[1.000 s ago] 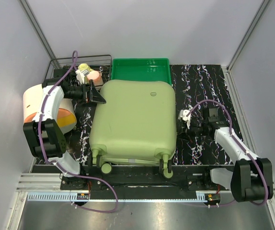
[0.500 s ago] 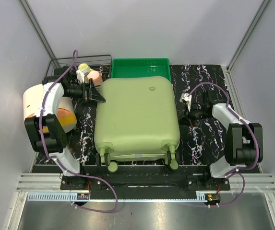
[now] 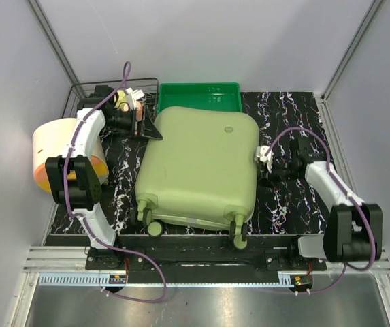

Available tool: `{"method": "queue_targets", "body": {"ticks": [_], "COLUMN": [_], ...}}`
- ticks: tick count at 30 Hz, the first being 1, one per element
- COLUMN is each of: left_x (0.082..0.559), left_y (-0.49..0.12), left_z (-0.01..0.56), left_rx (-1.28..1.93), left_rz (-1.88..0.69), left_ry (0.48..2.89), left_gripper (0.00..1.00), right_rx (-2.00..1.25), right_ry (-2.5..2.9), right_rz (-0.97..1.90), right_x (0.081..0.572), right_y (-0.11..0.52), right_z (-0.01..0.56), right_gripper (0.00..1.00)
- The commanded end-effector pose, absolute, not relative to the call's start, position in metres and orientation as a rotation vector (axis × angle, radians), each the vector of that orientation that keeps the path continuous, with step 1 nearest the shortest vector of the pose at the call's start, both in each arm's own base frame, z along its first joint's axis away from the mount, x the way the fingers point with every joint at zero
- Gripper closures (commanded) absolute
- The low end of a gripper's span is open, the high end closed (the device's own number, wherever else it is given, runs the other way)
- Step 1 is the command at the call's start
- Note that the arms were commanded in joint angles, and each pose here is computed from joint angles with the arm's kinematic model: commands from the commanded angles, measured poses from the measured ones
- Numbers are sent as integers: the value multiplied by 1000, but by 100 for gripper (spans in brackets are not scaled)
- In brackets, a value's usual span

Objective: Open, take out, and arrange the luggage

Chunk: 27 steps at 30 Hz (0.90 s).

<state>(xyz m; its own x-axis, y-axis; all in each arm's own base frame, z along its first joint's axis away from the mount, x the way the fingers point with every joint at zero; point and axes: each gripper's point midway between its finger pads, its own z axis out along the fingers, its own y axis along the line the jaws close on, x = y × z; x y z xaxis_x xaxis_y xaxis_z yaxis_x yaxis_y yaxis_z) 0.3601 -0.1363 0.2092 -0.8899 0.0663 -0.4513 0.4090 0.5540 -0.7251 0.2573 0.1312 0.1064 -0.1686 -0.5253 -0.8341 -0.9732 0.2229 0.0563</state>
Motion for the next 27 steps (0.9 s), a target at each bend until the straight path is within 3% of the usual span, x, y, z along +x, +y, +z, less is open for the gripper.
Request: {"method": "queue_targets", "body": {"ticks": [1, 11, 27], "left_x": [340, 360, 385], "left_y": [-178, -158, -151], "left_z": [166, 146, 140], "left_rx": [691, 647, 623], "left_rz": [-1274, -1185, -1145], "left_ry": [2476, 2541, 2536], "left_gripper": [3, 4, 5], "right_rx": [-1367, -1133, -1257], "right_ry": [1632, 1729, 1565], "right_rz": [903, 635, 536], "right_x": [233, 347, 440], "right_y": [166, 75, 51], "right_z": [143, 152, 152], "right_gripper": [100, 100, 100]}}
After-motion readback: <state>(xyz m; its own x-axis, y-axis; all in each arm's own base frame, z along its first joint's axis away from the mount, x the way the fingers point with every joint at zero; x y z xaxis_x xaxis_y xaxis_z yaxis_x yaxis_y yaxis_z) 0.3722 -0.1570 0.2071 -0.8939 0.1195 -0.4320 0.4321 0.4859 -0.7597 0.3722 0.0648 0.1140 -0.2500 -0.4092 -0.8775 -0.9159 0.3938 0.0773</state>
